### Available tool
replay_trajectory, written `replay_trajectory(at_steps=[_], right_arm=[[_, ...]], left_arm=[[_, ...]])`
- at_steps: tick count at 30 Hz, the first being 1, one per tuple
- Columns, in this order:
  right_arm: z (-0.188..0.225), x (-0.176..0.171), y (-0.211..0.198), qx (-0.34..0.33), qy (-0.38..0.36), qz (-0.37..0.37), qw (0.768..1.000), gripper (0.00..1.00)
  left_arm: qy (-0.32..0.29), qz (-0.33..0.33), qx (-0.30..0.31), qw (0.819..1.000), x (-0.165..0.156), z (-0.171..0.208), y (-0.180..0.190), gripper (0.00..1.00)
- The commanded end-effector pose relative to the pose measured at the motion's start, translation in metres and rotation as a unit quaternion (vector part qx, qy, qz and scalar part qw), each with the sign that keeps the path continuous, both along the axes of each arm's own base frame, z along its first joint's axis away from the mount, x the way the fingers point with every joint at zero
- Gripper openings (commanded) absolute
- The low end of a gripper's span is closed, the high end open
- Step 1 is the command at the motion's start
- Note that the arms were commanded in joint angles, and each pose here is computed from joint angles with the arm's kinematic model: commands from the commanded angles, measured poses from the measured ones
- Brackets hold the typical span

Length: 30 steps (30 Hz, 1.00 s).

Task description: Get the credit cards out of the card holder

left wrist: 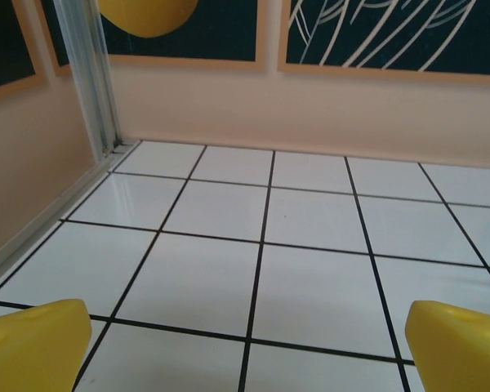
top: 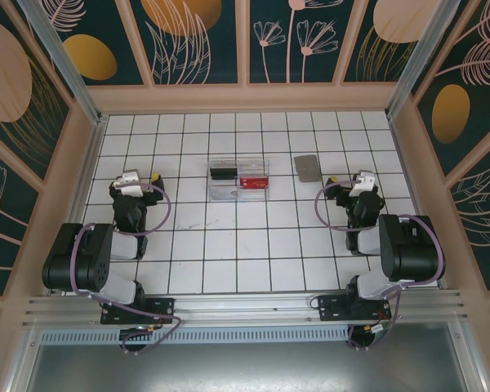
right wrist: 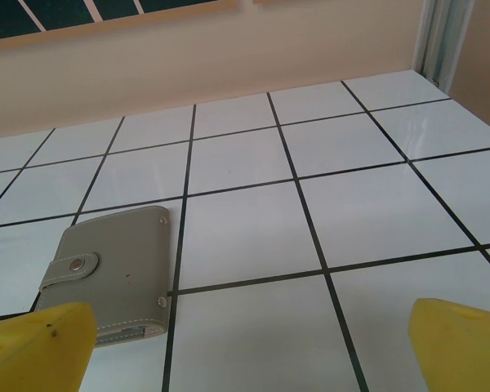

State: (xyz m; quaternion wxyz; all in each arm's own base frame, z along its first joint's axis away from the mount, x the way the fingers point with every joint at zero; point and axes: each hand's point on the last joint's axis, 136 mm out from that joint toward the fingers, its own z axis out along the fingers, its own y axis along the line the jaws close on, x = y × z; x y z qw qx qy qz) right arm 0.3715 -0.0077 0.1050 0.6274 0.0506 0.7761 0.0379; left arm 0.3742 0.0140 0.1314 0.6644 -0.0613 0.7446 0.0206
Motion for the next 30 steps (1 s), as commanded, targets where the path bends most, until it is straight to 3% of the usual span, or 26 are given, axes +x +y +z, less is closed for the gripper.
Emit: replay_trajectory(at_steps=[1, 3, 6, 9, 13, 18, 21, 27, 30], right_arm=[[0.018, 0.007, -0.003, -0.006, -0.032, -0.006, 0.999, 0.99], [0.024, 0.007, -0.008, -0.012, -0.028, -0.036, 0.999, 0.99], [0.031, 0.021, -0.020, 0.009, 0.037, -0.082, 0.996, 0.99], [0.051, 0.028, -0.028, 0.052, 0.050, -0.117, 0.990, 0.99], [0.058, 0.025, -0.039, 0.166, 0.055, -0.177, 0.969, 0.99], [0.064, 0.043, -0.005, 0.229, 0.073, -0.067, 0.968, 0.99], [0.058, 0.059, 0.027, 0.227, 0.110, -0.004, 0.968, 0.99], [0.021, 0.101, 0.079, 0.181, 0.208, 0.030, 0.961, 0.99], [0.012, 0.124, 0.092, 0.166, 0.225, 0.028, 0.960, 0.99]], left_arm=[[0.006, -0.009, 0.007, 1.000, 0.010, 0.016, -0.002, 0.99], [0.004, 0.021, -0.001, 1.000, 0.010, 0.032, 0.008, 0.99], [-0.005, 0.096, -0.040, 0.995, 0.007, 0.062, 0.031, 0.99], [-0.016, 0.145, -0.113, 0.983, 0.006, 0.095, 0.044, 0.99], [-0.042, 0.175, -0.246, 0.952, -0.006, 0.120, 0.049, 0.99], [-0.056, 0.107, -0.320, 0.940, -0.020, 0.130, 0.026, 0.99], [-0.020, 0.088, -0.340, 0.936, -0.023, 0.116, 0.014, 0.99], [0.070, 0.080, -0.357, 0.928, -0.027, 0.079, -0.001, 0.99], [0.071, 0.078, -0.380, 0.919, -0.031, 0.074, -0.003, 0.99]])
